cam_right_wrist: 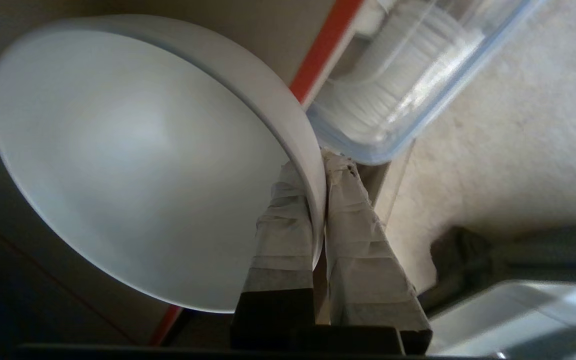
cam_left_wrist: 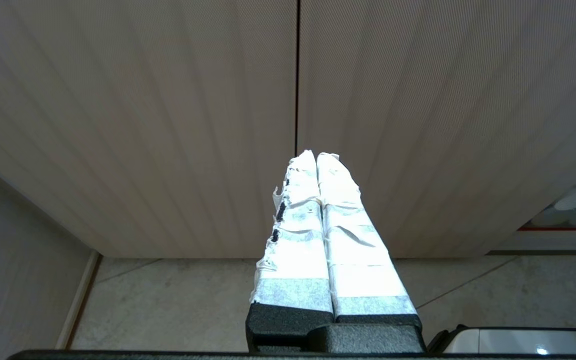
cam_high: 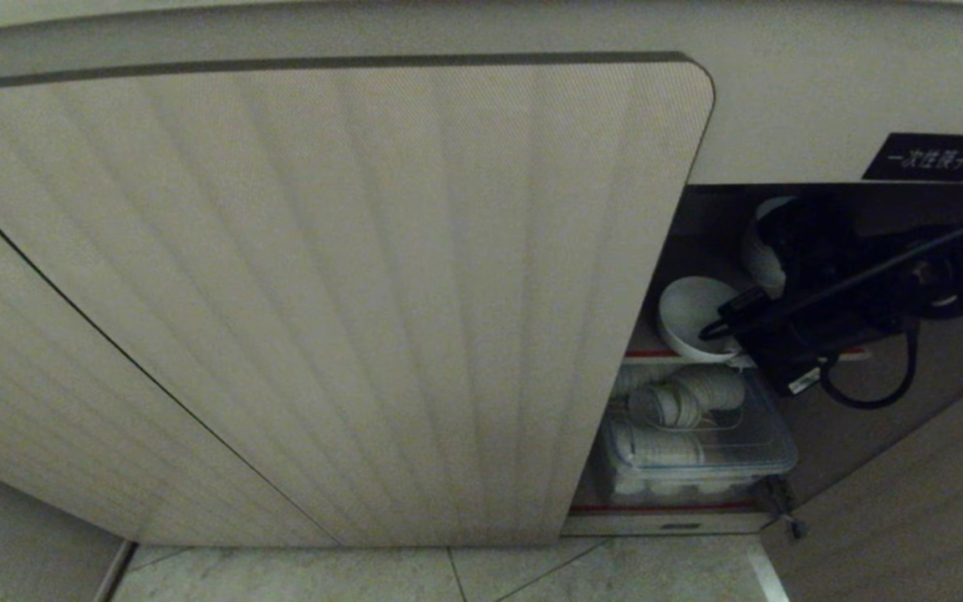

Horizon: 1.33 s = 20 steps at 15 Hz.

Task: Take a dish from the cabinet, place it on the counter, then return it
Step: Put it back into the cabinet

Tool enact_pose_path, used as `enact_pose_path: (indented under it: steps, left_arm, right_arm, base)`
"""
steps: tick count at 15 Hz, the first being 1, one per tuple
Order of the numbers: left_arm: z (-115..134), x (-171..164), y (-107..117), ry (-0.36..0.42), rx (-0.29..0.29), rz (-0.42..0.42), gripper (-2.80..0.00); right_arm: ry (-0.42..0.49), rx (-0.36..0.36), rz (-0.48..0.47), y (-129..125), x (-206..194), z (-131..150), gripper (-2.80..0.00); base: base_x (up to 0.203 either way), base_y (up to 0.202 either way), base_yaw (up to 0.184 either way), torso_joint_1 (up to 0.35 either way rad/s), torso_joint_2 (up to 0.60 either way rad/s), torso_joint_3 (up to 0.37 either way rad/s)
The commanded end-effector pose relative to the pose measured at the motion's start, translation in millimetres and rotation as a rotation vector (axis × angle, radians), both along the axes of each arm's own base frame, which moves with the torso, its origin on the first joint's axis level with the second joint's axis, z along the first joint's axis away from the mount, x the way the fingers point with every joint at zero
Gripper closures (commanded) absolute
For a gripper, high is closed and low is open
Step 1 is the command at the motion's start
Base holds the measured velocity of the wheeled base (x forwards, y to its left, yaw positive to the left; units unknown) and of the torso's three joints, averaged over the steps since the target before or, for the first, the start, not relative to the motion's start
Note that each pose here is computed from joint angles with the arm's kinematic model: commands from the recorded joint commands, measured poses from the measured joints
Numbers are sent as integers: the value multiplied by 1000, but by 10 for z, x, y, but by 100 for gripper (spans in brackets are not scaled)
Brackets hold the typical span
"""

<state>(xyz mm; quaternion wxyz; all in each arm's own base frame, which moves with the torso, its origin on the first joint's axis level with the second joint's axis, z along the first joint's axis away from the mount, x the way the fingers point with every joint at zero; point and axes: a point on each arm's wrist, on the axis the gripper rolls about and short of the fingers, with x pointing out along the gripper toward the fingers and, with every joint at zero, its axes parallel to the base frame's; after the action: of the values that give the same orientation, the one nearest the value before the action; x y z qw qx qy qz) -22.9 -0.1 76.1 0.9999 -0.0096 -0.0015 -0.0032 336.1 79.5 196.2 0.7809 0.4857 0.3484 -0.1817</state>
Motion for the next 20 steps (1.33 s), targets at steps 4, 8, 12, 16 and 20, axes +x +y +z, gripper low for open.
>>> enact_pose_path:
  steps: [4, 8, 12, 16, 20]
  left_arm:
    - [0, 0, 0, 0, -1, 0, 0]
    - [0, 0, 0, 0, -1, 0, 0]
    - [0, 0, 0, 0, -1, 0, 0]
    - [0, 0, 0, 0, -1, 0, 0]
    - [0, 0, 0, 0, -1, 1, 0]
  right_arm:
    - [-37, 10, -6, 1, -12, 5, 0]
    - [-43, 14, -8, 9, 17, 6, 0]
    - [-62, 17, -6, 32, 111, -6, 0]
    - [-60, 22, -10, 50, 208, -23, 0]
    - [-33, 31, 2, 70, 270, -11, 0]
  base:
    - [0, 0, 0, 0, 0, 0]
    - [0, 0, 0, 0, 0, 0]
    - [0, 0, 0, 0, 0, 0]
    - [0, 0, 0, 0, 0, 0]
    - [0, 0, 0, 0, 0, 0]
